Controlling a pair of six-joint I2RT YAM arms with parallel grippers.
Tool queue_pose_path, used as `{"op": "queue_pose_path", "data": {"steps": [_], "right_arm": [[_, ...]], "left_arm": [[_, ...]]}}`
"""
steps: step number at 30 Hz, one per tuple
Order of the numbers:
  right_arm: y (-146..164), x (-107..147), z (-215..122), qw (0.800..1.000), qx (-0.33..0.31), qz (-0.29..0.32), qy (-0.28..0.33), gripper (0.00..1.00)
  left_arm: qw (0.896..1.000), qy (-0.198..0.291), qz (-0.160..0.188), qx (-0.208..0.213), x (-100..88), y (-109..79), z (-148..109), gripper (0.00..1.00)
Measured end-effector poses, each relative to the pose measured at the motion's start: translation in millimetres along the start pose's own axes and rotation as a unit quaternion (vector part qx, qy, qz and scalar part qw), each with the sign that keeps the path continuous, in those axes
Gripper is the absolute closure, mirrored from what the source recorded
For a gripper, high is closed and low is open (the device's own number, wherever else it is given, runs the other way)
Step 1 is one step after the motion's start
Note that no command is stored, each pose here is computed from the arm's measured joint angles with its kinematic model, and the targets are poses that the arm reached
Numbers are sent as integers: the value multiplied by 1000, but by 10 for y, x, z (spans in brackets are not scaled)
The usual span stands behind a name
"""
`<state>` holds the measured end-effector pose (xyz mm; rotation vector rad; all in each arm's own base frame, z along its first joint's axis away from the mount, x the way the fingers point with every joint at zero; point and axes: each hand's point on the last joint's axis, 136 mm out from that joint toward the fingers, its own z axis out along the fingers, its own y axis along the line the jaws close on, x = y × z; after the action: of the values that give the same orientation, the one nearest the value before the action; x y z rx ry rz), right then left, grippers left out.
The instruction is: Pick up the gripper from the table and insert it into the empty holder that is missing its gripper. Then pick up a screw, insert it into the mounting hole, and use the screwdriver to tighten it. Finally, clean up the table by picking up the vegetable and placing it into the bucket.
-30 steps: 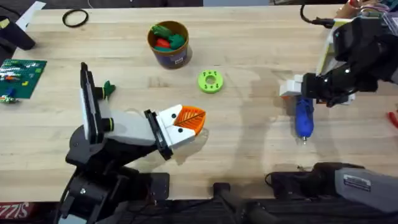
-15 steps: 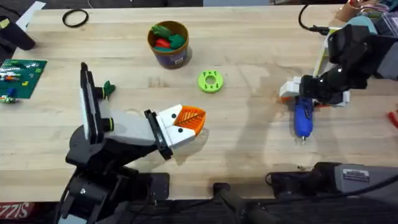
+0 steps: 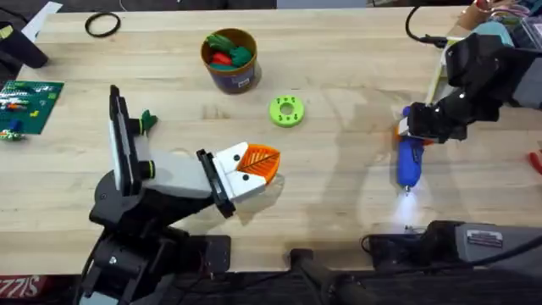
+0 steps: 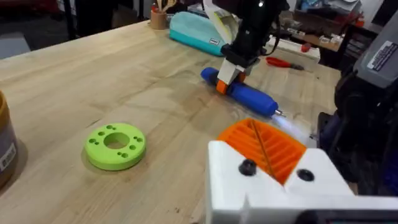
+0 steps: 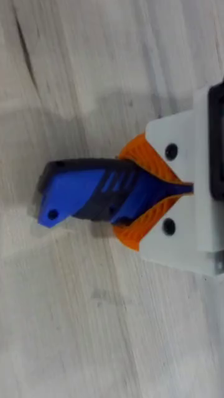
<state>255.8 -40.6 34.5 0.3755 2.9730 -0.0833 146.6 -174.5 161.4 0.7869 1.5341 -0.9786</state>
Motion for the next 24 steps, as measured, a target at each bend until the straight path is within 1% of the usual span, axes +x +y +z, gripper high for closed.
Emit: {"op": "queue_pose_path", "data": {"steps": [9, 13, 15, 19, 20, 21, 24], "right_arm": [[-3, 5, -24, 1000, 1, -4, 4, 974], [7, -127, -154, 1000, -1, -9, -13, 974], [18, -240, -301, 999, -5, -14, -33, 974], [80, -514, -708, 994, -25, -30, -98, 974], [102, -574, -817, 992, -32, -35, -115, 974], [150, -658, -1017, 987, -47, -42, -146, 974], [246, -729, -1302, 977, -77, -59, -188, 974]], "left_arm": [[1000, 0, 0, 0, 0, 0, 0, 988], [1000, 0, 0, 0, 0, 0, 0, 988], [1000, 0, 0, 0, -1, 0, 0, 988], [1000, 0, 0, 0, 0, 0, 0, 988], [1000, 0, 0, 0, 0, 0, 0, 988], [1000, 0, 0, 0, -1, 0, 0, 988], [1000, 0, 0, 0, 0, 0, 0, 988]]}}
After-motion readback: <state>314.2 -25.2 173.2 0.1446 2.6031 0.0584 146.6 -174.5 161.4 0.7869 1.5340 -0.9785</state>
